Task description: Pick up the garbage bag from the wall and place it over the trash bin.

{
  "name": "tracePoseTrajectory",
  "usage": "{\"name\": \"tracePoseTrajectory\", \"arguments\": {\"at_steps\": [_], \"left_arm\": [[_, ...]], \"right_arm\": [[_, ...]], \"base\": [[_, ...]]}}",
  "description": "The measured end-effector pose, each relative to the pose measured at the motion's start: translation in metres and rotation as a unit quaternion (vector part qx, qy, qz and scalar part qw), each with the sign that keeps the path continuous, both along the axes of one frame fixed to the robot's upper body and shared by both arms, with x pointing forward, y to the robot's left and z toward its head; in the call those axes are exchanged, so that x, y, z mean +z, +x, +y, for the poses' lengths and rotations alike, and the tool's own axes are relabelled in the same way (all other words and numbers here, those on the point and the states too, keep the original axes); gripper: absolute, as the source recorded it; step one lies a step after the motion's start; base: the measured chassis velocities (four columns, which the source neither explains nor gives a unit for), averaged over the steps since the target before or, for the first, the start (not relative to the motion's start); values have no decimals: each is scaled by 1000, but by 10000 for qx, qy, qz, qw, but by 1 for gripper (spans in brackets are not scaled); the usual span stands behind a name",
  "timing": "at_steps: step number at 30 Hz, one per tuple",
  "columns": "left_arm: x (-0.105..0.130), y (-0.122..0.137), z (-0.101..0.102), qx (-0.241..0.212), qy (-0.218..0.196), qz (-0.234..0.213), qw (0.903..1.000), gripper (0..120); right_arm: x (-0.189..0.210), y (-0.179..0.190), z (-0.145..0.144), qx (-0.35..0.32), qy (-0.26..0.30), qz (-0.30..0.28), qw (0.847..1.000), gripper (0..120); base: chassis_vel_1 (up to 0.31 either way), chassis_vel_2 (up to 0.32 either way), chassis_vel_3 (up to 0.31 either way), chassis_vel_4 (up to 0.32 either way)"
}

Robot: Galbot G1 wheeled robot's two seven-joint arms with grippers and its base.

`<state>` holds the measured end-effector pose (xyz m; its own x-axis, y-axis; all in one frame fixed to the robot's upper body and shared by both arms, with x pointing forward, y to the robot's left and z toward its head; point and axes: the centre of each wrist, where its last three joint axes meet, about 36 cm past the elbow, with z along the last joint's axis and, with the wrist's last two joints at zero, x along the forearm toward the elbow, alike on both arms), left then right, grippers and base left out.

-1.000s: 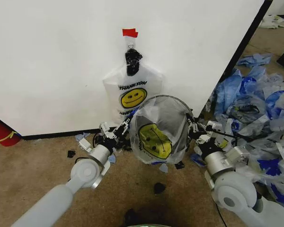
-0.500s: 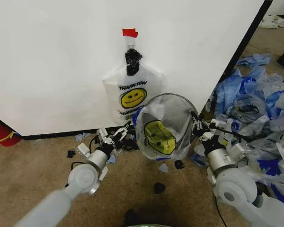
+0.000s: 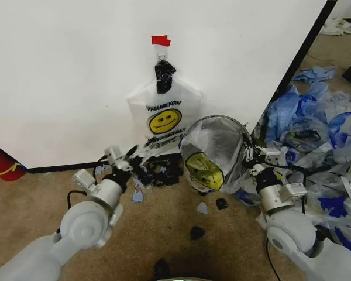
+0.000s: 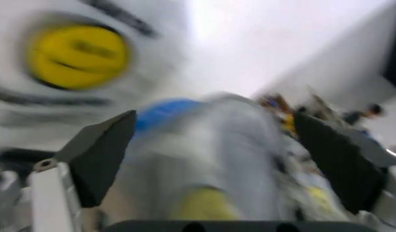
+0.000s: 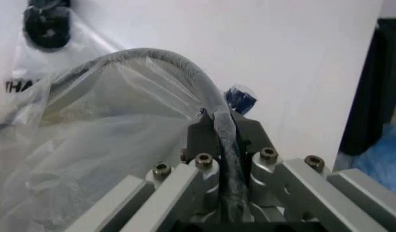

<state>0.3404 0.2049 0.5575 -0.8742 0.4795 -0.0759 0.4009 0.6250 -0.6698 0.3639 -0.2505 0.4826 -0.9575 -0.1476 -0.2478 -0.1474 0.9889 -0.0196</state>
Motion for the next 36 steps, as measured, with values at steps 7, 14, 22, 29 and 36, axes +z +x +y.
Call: {"name": "tracePoseTrajectory", "arguments": {"at_steps": [7, 14, 22, 29, 36], "left_arm": [[26, -21, -16, -881, 130, 100, 9960, 67], [-2, 24, -48, -981, 416, 282, 9939, 42], [-13, 52, -69, -899, 762, 393, 9922, 13], [-24, 71, -83, -680, 1206, 361, 9897, 0], [-33, 89, -101, -467, 1513, 347, 9868, 0]], "right_arm": [[5, 7, 0, 121, -375, -206, 9990, 0], [10, 20, 7, 166, -462, -296, 9984, 0], [6, 25, 13, 123, -475, -252, 9985, 0], [6, 22, 17, 125, -477, -263, 9984, 0], [4, 18, 19, 159, -524, -259, 9982, 0]], "base": [[0, 0, 0, 0], [0, 0, 0, 0], [0, 0, 0, 0], [0, 0, 0, 0], [0, 0, 0, 0]]}}
